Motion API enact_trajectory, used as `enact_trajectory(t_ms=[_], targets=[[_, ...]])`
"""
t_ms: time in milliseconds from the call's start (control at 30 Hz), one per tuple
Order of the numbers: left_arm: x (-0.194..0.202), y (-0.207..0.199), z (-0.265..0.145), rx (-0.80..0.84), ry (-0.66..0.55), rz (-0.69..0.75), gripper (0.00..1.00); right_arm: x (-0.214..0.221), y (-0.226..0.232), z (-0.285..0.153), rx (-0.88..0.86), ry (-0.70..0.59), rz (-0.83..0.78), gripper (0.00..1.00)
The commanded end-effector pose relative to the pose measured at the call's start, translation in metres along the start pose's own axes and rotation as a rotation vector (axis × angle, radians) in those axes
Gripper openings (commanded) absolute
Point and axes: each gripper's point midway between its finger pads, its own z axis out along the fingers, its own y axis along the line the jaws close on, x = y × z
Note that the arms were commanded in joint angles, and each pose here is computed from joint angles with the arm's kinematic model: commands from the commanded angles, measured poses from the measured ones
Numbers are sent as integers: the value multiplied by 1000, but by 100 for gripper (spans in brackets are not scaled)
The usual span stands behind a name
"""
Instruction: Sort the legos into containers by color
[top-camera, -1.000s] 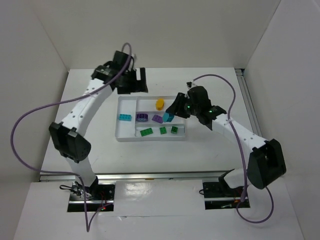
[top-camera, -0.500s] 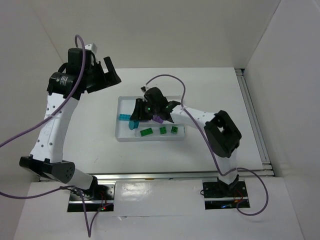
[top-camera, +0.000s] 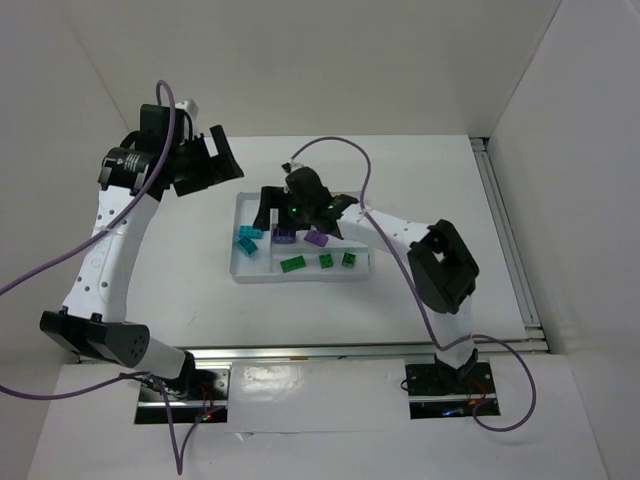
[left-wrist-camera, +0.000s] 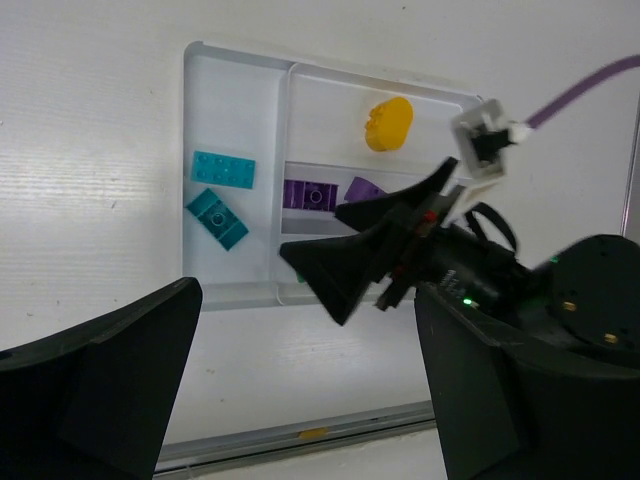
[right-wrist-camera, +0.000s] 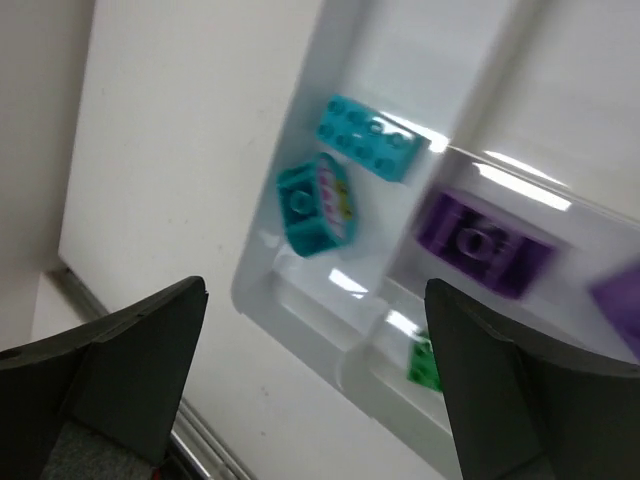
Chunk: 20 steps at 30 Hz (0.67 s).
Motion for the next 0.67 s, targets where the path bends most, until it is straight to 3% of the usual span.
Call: enact_trajectory(t_ms=[0,200,333,500,633], targets=[[-4,-5,-9,40,-25,35,100,-68,-33,-68,140,-224,7,100],[-3,1,-11,27,-37,54,100,-84,-133,-175,605,-351,73,100],[0,2,-8,31,-23,53,100,-75,-186,-251,825,-416,159,100],[9,5,-3,31,-2,52,100,-55,-226,-333,985,-534,277,100],[10,3,-1,41,3,52,99,-37,-241,-348,1001,-514,304,100]])
